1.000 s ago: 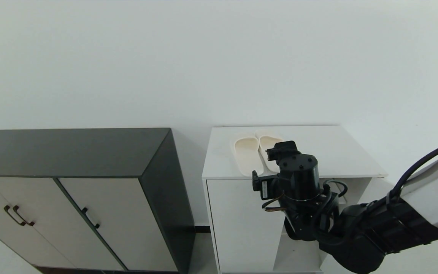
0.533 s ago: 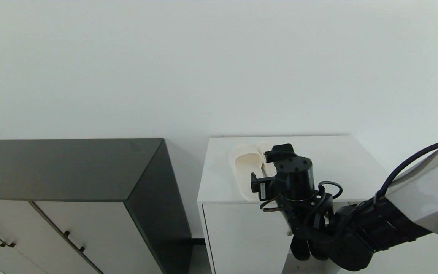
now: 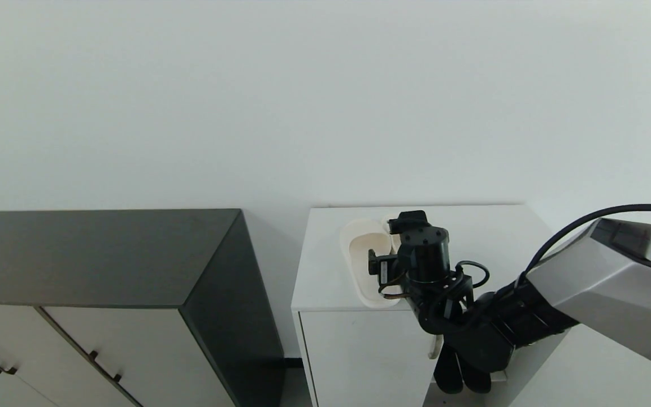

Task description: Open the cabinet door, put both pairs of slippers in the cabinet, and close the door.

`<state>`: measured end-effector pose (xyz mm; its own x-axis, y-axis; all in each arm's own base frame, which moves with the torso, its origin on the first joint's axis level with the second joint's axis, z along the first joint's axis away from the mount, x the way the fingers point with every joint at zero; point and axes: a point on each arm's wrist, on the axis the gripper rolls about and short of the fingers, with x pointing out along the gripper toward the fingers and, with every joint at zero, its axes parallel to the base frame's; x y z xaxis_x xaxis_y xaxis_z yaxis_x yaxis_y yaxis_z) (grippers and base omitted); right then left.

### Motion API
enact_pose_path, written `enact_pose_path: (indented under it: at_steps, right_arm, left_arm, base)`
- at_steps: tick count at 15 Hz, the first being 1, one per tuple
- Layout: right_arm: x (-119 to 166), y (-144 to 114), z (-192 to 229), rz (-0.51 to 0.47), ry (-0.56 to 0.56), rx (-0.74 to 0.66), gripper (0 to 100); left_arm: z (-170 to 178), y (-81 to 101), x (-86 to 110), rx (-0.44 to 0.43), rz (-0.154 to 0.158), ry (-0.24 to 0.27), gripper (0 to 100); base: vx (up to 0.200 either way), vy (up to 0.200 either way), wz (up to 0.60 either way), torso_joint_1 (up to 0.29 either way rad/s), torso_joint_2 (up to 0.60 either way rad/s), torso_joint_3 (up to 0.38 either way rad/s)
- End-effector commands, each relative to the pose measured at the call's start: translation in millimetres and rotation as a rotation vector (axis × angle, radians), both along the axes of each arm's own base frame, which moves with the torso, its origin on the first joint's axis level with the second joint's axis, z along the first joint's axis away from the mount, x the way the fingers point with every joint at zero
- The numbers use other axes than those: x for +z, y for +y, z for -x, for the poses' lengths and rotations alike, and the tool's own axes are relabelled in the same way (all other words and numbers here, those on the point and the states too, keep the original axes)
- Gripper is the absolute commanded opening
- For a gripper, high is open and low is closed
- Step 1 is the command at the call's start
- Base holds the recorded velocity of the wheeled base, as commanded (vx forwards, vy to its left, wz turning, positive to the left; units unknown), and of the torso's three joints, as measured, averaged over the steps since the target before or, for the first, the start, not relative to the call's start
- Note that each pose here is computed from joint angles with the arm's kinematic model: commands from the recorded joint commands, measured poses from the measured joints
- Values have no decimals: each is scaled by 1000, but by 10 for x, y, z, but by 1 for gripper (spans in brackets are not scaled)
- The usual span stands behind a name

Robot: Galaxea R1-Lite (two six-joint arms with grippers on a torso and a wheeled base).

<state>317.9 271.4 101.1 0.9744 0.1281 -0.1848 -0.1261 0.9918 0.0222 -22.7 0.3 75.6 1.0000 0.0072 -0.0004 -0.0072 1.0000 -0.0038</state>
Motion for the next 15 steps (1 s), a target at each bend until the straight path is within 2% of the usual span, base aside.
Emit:
enact_pose_path:
  at_steps: [1, 5, 14, 15]
  right_arm:
    - [-142, -8, -110, 15, 17, -17, 100]
    - [-128, 19, -193, -9, 11, 35, 100]
    - [-185, 123, -424, -2, -11, 23, 100]
    - [-182, 137, -440, -6, -16, 24, 0]
  left_arm:
    - [-1, 0, 1, 0, 1, 1, 0]
    - [-1, 0, 1, 0, 1, 1, 0]
    - [-1, 0, 1, 0, 1, 1, 0]
    - [-1, 0, 1, 0, 1, 1, 0]
  base:
    - [0, 0, 0, 0, 0, 0]
    - [0, 0, 0, 0, 0, 0]
    - [0, 0, 0, 0, 0, 0]
    - [0, 0, 0, 0, 0, 0]
